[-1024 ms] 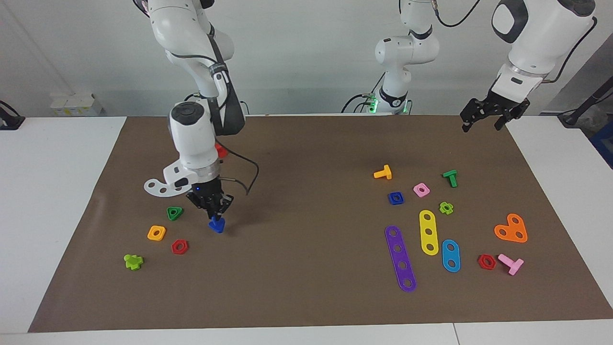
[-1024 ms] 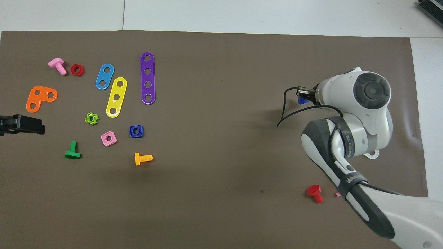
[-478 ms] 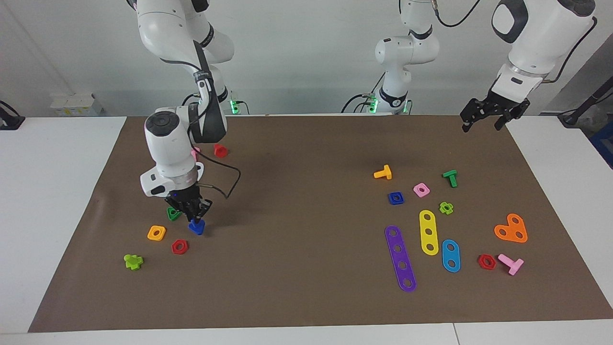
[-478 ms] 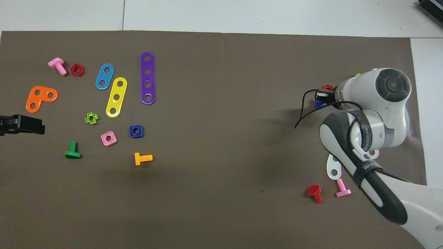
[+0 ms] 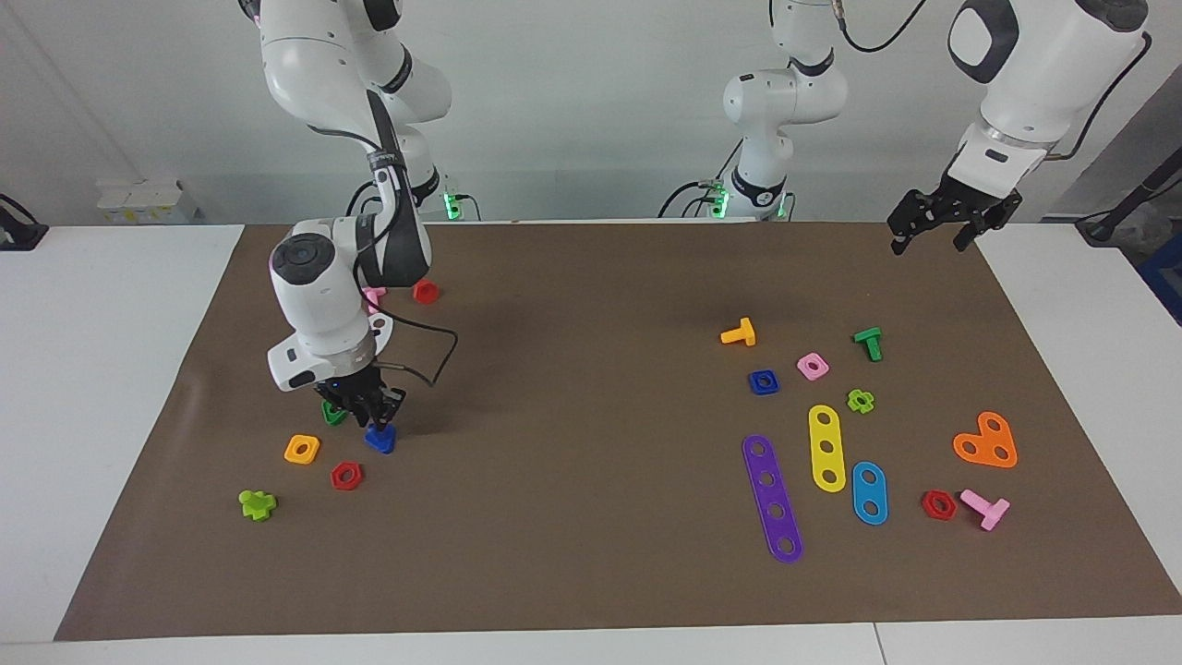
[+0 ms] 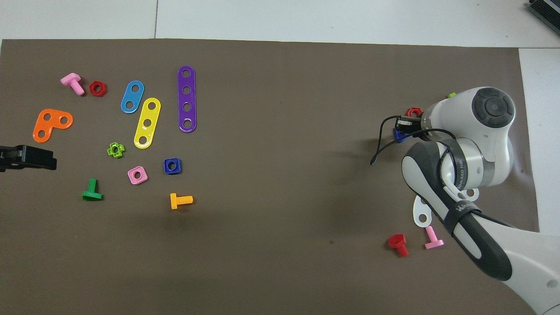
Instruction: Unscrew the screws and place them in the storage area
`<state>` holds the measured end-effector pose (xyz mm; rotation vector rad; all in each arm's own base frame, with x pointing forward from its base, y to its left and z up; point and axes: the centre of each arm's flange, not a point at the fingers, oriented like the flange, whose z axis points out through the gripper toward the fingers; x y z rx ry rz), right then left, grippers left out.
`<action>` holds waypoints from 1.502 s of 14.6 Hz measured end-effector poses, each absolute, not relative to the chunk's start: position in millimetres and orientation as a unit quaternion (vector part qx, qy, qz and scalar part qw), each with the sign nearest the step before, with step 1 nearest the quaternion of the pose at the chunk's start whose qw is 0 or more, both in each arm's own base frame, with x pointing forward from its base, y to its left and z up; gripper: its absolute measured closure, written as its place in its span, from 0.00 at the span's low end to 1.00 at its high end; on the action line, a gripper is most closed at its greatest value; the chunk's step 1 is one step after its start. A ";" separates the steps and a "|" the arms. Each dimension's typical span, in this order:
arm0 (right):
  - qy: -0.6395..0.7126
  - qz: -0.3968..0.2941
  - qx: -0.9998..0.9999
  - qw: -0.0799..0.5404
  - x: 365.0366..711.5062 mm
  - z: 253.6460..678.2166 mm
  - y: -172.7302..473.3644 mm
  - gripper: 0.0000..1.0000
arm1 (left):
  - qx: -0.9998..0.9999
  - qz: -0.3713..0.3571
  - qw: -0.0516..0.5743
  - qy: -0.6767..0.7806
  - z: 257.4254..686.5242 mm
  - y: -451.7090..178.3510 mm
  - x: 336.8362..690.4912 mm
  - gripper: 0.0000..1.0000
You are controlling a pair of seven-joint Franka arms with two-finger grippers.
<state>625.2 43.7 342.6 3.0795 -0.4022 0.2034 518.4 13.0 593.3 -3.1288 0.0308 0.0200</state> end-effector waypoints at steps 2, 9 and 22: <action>-0.129 0.074 0.989 0.013 627.8 352.2 43.9 0.34 | -1.000 0.006 0.006 0.010 593.3 13.0 518.4 0.00; -0.109 0.092 0.990 0.018 601.2 482.1 38.3 0.00 | -1.000 0.006 0.006 0.010 593.3 13.0 518.4 0.00; -0.082 0.037 0.996 0.005 542.6 677.6 25.0 0.00 | -1.000 0.006 0.006 0.010 593.3 12.9 518.4 0.00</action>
